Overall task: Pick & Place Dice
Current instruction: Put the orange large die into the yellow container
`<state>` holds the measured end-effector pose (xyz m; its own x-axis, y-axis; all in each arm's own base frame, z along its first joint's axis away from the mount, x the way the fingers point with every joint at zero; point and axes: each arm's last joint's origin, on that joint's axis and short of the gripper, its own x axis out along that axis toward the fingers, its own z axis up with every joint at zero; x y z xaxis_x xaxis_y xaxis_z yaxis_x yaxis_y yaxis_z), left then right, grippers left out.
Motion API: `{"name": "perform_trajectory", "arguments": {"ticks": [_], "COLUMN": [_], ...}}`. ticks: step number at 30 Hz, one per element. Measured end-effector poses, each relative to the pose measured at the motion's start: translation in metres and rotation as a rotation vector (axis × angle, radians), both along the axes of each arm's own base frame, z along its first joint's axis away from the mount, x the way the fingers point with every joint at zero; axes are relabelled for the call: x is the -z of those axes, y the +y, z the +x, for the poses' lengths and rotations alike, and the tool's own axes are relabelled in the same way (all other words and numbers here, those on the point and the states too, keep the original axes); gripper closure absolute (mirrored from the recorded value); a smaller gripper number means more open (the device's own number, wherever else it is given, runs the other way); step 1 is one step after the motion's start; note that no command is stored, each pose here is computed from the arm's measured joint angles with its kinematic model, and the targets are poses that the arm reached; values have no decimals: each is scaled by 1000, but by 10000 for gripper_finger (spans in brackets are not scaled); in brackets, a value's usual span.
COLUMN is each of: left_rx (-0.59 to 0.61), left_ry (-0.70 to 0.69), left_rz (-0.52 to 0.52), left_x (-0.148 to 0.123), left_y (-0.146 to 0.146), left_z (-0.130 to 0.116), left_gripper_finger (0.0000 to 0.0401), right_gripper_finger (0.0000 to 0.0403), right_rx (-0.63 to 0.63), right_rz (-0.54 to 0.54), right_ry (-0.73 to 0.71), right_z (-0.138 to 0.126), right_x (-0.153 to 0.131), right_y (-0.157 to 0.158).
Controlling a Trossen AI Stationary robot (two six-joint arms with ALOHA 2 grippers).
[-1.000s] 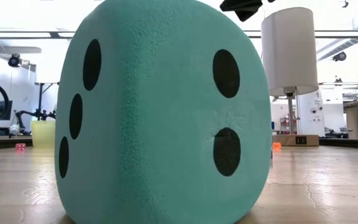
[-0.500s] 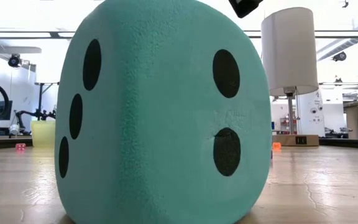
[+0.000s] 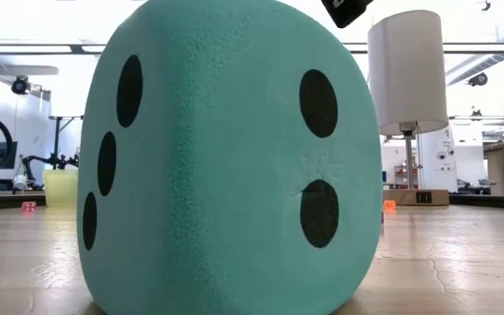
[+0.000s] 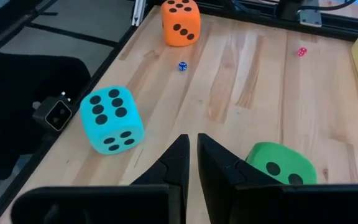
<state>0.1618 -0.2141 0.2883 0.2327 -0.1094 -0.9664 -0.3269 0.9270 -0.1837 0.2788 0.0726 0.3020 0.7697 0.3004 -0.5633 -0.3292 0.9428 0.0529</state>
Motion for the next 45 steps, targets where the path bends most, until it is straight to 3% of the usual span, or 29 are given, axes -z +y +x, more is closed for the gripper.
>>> {"name": "perform_trajectory", "arguments": {"ticks": [14,21,25,31,37,45], "left_rx": [-221,-271,-257,-273,-274,-274], "left_ry": [38,101,113,127,134,198], "left_rz": [-52,-60,-67,-59,-121,-105], "left_x": [1,15,17,23,41,56], "left_y": [0,1,0,1,-2,0], "left_z": [-1,-4,-4,-5,-4,-10], "left_gripper_finger": [89,83,65,6,4,2], "right_gripper_finger": [374,374,374,374,374,374], "right_rx": [0,0,0,0,2,0], "right_rz": [-1,-2,-2,-2,0,-2], "right_ry": [0,0,0,1,2,1], "right_z": [0,0,0,0,0,0], "right_x": [0,0,0,0,1,1], "right_y": [0,0,0,0,0,0]}}
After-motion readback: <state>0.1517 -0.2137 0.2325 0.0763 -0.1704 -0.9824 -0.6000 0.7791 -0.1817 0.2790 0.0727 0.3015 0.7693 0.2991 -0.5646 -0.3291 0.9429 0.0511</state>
